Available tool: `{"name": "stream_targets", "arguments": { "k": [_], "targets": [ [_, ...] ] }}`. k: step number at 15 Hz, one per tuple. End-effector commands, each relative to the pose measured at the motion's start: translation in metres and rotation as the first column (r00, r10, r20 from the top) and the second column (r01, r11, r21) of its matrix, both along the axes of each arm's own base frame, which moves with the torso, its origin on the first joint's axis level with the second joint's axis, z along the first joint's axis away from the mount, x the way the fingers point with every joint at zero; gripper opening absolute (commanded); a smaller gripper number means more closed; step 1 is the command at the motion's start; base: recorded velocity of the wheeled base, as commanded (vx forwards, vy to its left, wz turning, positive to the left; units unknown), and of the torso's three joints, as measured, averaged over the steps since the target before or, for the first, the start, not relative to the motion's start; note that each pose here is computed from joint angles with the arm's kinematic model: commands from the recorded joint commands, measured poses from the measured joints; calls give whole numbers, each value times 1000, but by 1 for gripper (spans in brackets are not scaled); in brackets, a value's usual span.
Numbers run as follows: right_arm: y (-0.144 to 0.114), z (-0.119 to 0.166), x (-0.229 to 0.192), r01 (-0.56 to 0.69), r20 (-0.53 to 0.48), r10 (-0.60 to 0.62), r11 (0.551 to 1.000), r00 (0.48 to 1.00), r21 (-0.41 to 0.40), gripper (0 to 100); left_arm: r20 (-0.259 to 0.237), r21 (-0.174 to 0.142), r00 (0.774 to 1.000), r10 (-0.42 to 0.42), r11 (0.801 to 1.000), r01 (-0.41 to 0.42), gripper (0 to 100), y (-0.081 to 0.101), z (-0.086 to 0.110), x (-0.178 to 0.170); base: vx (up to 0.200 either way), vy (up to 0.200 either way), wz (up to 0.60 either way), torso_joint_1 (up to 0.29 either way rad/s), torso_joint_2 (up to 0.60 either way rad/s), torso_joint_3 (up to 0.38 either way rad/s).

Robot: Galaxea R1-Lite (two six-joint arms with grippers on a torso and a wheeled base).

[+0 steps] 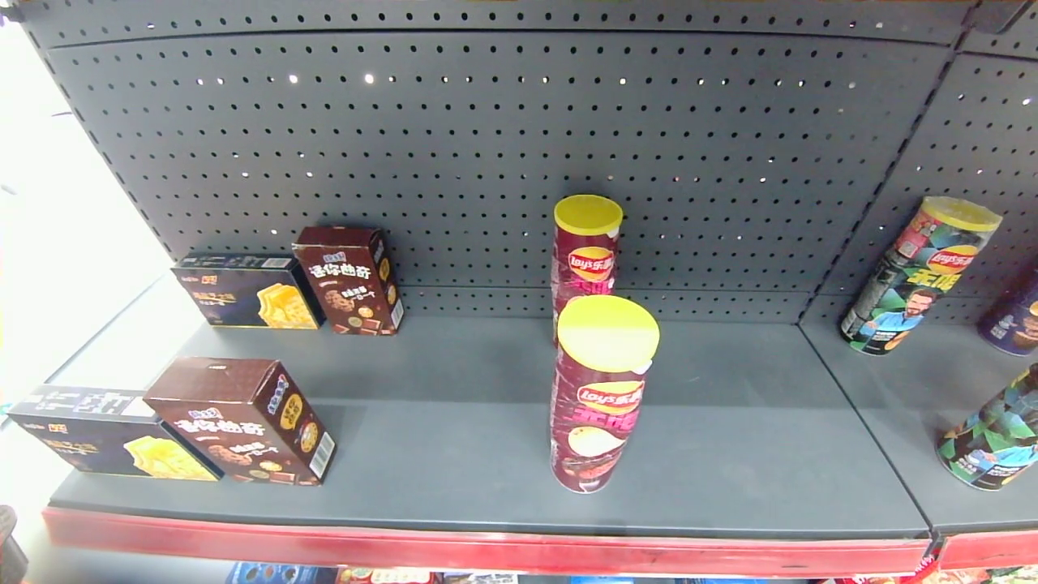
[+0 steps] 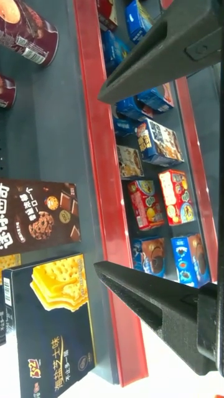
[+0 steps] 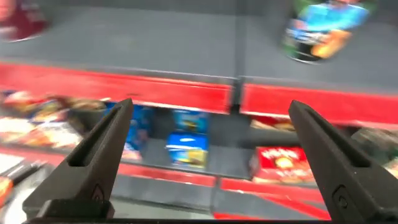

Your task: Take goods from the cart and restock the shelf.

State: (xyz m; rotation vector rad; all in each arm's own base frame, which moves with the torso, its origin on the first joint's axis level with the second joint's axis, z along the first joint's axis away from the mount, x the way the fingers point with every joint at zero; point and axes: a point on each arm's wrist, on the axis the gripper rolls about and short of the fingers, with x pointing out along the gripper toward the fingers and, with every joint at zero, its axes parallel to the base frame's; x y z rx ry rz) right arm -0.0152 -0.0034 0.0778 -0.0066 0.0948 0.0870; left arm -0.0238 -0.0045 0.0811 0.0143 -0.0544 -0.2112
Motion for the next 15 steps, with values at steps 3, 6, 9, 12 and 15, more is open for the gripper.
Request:
{"name": "stream_targets", "arguments": {
  "k": [3, 6, 9, 12, 15],
  "targets": [
    [3, 0, 1, 211, -21, -211, 978, 977, -10, 100, -3, 0, 1000, 0, 1000, 0, 100, 0, 0, 0, 0, 0, 0, 0, 0, 0],
    [4, 0, 1, 204, -11, -204, 978, 979, 33, 100, 0, -1, 1000, 1, 1000, -1, 100, 0, 0, 0, 0, 0, 0, 0, 0, 0],
    [4, -2, -7, 51, 84, -53, 999, 995, 18, 100, 3, -1, 1000, -5, 1000, 5, 100, 0, 0, 0, 0, 0, 0, 0, 0, 0],
    [3, -2, -8, 91, 94, -93, 995, 991, 29, 100, 2, 0, 1000, 0, 1000, 0, 100, 0, 0, 0, 0, 0, 0, 0, 0, 0],
    [4, -2, -8, 85, 95, -86, 996, 992, 17, 100, -20, 34, 978, 209, 978, -208, 100, 5, -3, 1, 0, 0, 0, 0, 0, 0]
  ]
}}
